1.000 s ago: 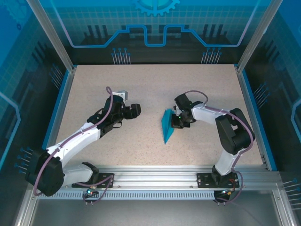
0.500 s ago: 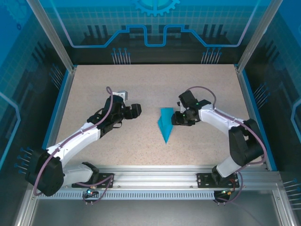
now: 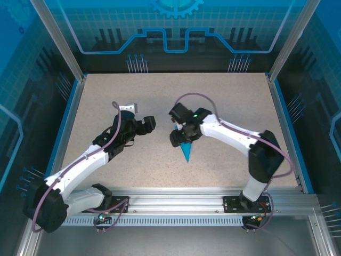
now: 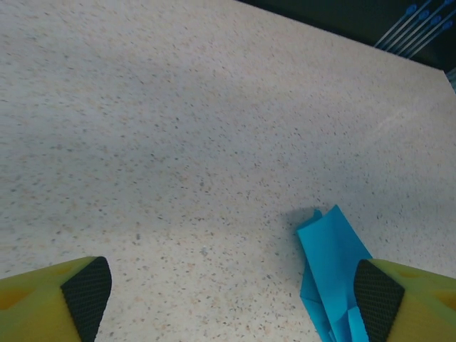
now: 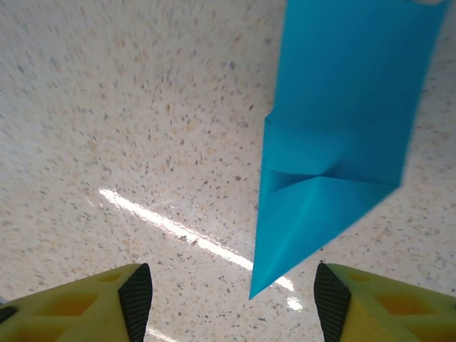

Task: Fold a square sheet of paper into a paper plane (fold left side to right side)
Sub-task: Pick up the paper plane at the center of the table.

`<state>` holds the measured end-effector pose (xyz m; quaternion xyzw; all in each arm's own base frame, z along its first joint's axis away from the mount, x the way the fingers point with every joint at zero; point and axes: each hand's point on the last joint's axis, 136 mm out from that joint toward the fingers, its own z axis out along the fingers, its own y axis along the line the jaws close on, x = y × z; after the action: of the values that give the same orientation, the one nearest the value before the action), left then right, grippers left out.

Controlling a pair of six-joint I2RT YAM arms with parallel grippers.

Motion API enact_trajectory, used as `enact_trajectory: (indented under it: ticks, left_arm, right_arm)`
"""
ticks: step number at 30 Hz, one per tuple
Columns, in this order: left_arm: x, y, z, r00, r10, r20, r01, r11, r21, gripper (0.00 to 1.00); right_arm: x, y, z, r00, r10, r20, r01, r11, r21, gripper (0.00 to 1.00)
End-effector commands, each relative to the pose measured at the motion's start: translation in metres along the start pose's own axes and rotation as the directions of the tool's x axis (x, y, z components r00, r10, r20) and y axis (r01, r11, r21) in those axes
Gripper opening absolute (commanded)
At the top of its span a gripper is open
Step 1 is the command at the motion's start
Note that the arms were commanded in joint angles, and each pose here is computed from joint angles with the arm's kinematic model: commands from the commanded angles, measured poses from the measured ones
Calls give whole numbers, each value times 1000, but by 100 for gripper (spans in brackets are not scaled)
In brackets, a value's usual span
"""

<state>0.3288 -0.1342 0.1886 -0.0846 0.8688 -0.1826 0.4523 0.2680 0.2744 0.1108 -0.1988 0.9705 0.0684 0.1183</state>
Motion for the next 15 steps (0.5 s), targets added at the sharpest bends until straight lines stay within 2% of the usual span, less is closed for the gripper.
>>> enact_trajectory:
  ticks: [1,5,11,15]
  left_arm:
    - [-1,22,-9,999,-31,41,34,996,-76,93]
    - [-1,30,-17,998,-35,56,41,994,-103,94]
    - [-2,36,-23,996,-36,76,45,992,-118,95]
    - [-1,37,-21,996,-44,74,52,992,-118,96]
  right_arm:
    - [19,-14,17,989,-70,-129,91,982,167,65]
    - [21,-19,33,980,-82,-180,127,959,254,65]
    - [25,-18,54,964,-118,-238,192,930,315,64]
    - [24,-25,60,961,-117,-252,207,907,368,60]
